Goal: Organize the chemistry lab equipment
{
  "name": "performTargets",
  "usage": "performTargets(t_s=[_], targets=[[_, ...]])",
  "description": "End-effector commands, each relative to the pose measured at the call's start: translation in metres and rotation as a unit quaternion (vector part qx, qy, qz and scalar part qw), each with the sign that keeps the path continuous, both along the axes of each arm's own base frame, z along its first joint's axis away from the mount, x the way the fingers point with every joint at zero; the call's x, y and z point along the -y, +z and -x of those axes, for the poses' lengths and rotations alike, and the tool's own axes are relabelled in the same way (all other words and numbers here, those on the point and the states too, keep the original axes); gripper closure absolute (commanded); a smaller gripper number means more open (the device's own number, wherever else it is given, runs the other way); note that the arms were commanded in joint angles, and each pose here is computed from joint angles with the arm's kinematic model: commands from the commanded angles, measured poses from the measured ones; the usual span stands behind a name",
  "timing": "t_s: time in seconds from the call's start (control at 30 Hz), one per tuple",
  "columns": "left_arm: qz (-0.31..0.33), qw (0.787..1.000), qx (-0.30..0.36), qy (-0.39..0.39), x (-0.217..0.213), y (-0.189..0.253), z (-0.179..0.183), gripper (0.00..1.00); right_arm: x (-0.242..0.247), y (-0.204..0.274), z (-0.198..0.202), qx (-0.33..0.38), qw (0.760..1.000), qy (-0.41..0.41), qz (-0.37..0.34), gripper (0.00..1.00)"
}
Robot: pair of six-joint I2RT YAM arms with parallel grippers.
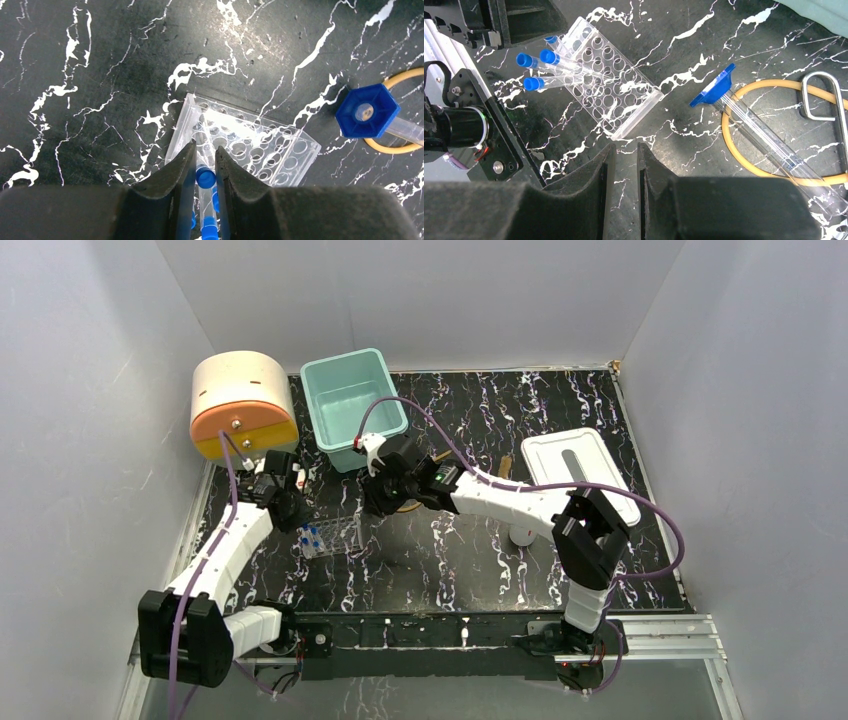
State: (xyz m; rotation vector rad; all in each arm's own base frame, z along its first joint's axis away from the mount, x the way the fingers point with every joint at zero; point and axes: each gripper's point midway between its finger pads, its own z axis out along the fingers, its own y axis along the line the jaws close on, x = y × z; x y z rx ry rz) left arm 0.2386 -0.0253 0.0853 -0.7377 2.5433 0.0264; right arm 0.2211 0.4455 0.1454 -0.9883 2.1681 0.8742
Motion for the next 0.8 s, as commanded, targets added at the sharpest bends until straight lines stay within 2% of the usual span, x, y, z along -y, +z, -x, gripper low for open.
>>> performTargets(t_s=[0.0, 0.13, 0.37, 0.77], targets=[[0.022, 0.999, -0.002, -0.03, 0.009, 0.005, 0.008, 0.82, 0.005, 0.023, -0.001, 0.018, 1.0, 0.0, -0.023, 0.7], [0.038, 0.998, 0.003, -0.04, 0.015, 0.007, 0.01, 0.84, 0.004, 0.023, -0.002, 0.019, 1.0, 0.0, -0.025, 0.7], [0.021, 0.999, -0.021, -0.013, 0.007, 0.011, 0.015, 0.9, 0.003, 0.024, -0.001, 0.017, 0.999, 0.001, -0.029, 0.7], [0.048, 0.997, -0.05, -0.013, 0.015, 0.01, 0.031, 0.82, 0.003, 0.025, -0.003, 0.02, 0.999, -0.005, -0.031, 0.69]])
